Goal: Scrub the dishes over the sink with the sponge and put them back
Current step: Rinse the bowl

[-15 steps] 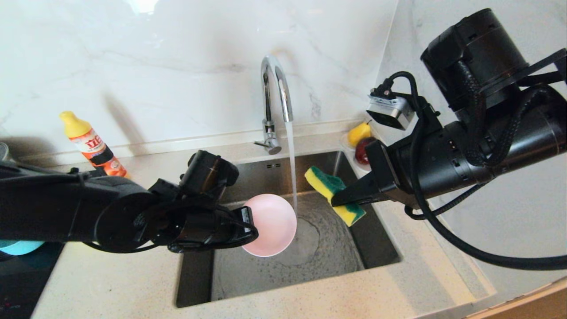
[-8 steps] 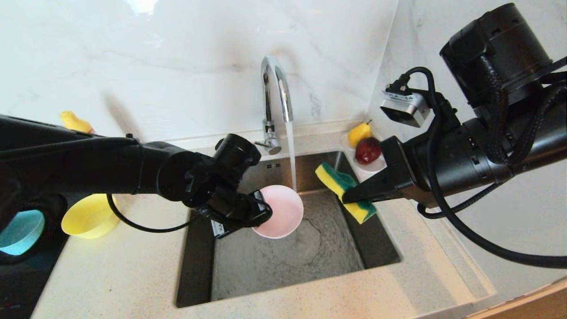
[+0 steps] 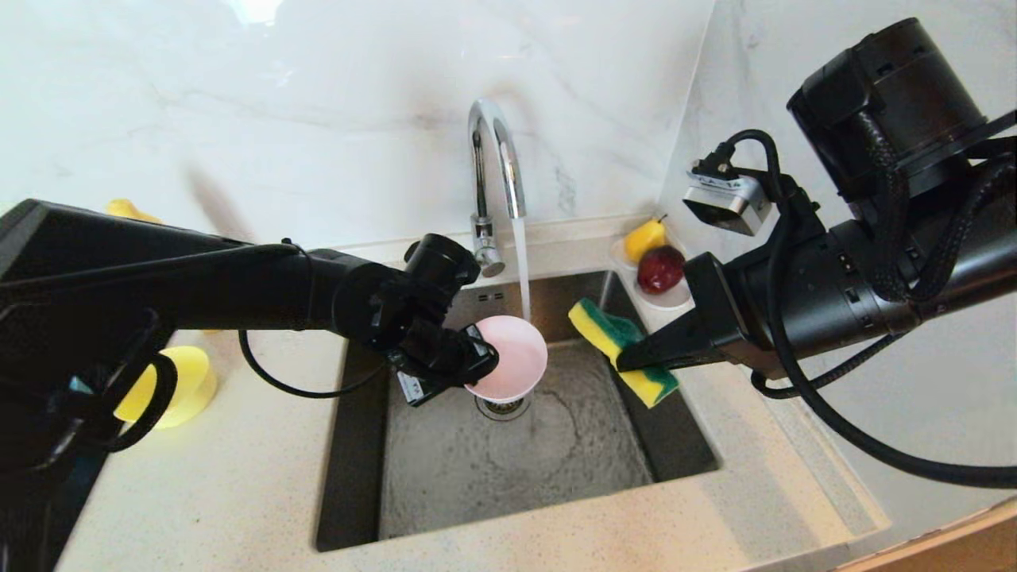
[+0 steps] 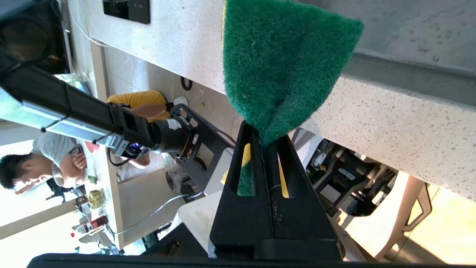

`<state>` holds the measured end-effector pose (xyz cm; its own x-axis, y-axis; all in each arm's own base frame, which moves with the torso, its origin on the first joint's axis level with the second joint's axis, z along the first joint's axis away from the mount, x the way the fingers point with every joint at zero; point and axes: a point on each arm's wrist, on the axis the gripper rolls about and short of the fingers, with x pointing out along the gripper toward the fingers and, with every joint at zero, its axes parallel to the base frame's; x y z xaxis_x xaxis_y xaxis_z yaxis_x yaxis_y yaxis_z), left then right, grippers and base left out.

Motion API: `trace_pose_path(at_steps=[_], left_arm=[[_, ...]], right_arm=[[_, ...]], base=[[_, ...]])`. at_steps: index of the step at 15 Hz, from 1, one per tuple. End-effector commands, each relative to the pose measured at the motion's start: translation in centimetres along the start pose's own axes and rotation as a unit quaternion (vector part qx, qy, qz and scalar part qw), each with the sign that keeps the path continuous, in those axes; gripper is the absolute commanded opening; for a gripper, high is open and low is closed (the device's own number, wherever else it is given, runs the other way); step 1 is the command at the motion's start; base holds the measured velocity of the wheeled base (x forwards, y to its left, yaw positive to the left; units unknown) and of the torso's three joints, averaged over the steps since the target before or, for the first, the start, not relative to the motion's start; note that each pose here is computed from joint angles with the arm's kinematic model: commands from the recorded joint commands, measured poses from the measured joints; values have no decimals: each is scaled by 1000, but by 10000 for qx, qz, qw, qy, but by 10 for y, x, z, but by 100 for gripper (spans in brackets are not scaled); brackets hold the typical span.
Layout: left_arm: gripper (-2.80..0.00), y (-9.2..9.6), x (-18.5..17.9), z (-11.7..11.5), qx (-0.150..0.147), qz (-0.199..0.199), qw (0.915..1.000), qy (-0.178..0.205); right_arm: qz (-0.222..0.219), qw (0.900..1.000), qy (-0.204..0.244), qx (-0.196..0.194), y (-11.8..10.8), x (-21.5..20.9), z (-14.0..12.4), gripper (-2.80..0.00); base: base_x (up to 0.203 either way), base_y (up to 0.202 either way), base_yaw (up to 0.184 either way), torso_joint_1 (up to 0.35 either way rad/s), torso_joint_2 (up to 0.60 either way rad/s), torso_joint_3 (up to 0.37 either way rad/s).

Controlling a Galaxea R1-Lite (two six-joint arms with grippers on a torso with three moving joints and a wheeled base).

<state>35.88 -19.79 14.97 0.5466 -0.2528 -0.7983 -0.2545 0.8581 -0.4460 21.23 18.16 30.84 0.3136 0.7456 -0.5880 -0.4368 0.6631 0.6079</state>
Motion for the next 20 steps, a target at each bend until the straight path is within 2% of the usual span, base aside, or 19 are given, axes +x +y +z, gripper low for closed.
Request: trace_pose_path(at_steps=[1, 13, 20], left_arm=[[-280, -3, 15, 2, -36, 31, 10000, 21], [-280, -14, 64, 16, -154, -2, 9998, -82], [-280, -10, 54, 20, -190, 112, 9998, -18]], right_arm=[[-15, 10000, 70, 38, -1, 0, -3, -280], [-20, 10000, 57, 45, -9, 5, -10, -280], [-31, 9999, 86, 57, -9, 6, -11, -280]], base=[[0, 0, 0, 0, 0, 0], [0, 0, 0, 0, 0, 0], [0, 0, 0, 0, 0, 0]])
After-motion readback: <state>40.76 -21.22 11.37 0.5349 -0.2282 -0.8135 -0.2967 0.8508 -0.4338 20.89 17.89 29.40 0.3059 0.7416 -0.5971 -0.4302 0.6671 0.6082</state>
